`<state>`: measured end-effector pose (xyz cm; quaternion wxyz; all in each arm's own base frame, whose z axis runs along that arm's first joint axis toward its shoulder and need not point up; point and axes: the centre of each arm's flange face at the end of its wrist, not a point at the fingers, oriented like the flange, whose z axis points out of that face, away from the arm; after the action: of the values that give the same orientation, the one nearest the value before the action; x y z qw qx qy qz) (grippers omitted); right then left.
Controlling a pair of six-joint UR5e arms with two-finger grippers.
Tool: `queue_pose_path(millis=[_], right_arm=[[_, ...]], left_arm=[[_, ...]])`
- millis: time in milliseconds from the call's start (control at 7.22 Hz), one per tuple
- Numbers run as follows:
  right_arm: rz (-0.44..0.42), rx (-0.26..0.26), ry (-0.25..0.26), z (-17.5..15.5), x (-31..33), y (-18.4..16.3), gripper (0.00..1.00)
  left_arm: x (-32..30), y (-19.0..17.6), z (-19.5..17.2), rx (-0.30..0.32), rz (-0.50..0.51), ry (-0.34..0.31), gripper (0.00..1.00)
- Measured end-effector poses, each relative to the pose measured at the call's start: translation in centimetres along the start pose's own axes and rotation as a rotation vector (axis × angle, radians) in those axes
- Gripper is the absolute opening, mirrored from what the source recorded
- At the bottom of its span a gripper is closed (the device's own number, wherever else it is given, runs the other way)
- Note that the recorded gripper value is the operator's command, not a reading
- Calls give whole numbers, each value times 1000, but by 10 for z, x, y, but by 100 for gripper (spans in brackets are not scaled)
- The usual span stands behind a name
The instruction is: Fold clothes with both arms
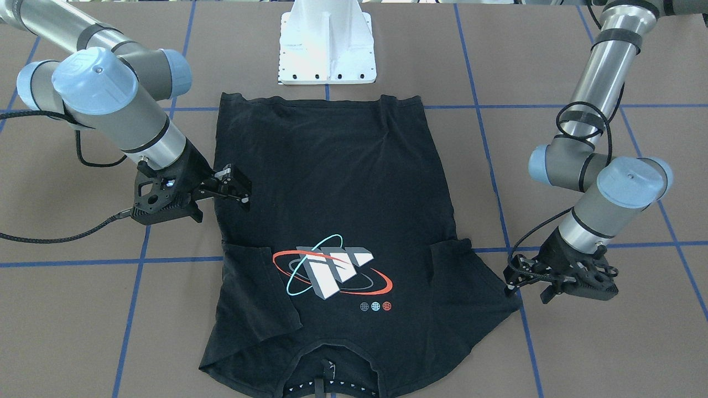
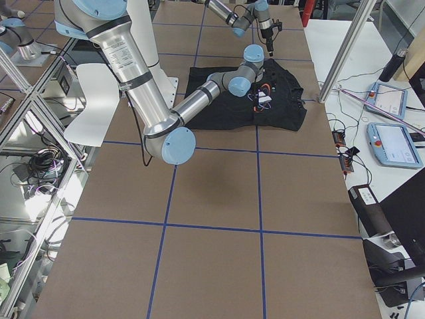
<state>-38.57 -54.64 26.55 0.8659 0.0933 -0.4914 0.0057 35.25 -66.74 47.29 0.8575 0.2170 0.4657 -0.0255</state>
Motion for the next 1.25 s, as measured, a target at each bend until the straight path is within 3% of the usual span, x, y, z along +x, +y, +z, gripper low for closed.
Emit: queue_pose_path(millis=[1246], right_arm=[[0,1,1,0,0,0,100]], left_arm=[[10,14,28,-6,15,-18,55]])
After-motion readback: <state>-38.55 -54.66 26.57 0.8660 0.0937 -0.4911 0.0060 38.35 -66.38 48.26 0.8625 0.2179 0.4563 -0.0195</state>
